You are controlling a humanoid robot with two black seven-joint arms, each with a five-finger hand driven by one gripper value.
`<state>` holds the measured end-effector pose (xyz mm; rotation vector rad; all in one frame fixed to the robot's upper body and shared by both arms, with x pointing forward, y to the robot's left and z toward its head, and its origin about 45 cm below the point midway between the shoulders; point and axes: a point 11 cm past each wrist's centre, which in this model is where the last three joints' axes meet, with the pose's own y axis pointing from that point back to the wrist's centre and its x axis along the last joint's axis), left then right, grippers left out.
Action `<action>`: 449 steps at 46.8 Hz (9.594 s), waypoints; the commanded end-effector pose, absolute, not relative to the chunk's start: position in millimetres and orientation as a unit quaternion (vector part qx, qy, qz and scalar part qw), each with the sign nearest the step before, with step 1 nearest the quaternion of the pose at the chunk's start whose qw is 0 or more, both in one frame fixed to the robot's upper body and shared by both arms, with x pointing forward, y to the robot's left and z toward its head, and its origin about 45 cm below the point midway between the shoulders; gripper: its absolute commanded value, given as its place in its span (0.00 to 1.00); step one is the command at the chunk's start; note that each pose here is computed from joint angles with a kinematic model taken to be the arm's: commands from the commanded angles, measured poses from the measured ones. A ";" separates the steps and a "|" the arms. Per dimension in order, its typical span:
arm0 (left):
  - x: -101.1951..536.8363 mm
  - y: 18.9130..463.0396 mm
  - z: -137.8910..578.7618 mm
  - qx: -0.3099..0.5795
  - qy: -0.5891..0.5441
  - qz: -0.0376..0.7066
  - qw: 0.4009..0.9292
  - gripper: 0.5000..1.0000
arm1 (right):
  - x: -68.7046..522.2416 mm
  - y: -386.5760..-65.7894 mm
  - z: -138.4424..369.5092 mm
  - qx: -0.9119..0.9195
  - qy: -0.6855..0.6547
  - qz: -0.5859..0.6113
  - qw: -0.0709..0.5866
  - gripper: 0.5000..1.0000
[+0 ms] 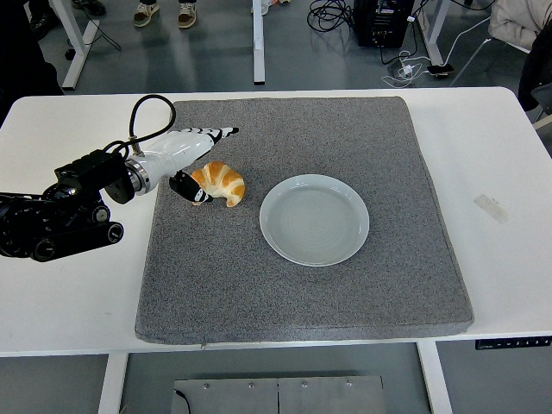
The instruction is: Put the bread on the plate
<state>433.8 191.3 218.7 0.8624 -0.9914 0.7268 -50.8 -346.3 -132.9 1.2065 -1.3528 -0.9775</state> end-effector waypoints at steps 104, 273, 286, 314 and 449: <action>452.7 183.1 222.2 0.369 -0.495 0.323 0.718 0.00 | -50.9 -346.4 -132.9 0.502 -0.563 -0.407 0.515 1.00; 407.7 54.0 244.3 0.238 -0.556 0.227 0.763 0.00 | -50.9 -346.3 -133.0 0.502 -0.563 -0.407 0.515 1.00; 406.8 52.6 231.3 0.243 -0.551 0.226 0.766 0.00 | -50.9 -346.4 -132.9 0.502 -0.563 -0.407 0.515 1.00; 399.3 63.0 198.8 0.261 -0.554 0.223 0.758 0.00 | -50.9 -346.4 -132.9 0.502 -0.563 -0.407 0.515 1.00; 418.4 78.9 256.4 0.167 -0.551 0.273 0.771 0.90 | -50.9 -346.3 -133.0 0.502 -0.563 -0.407 0.515 1.00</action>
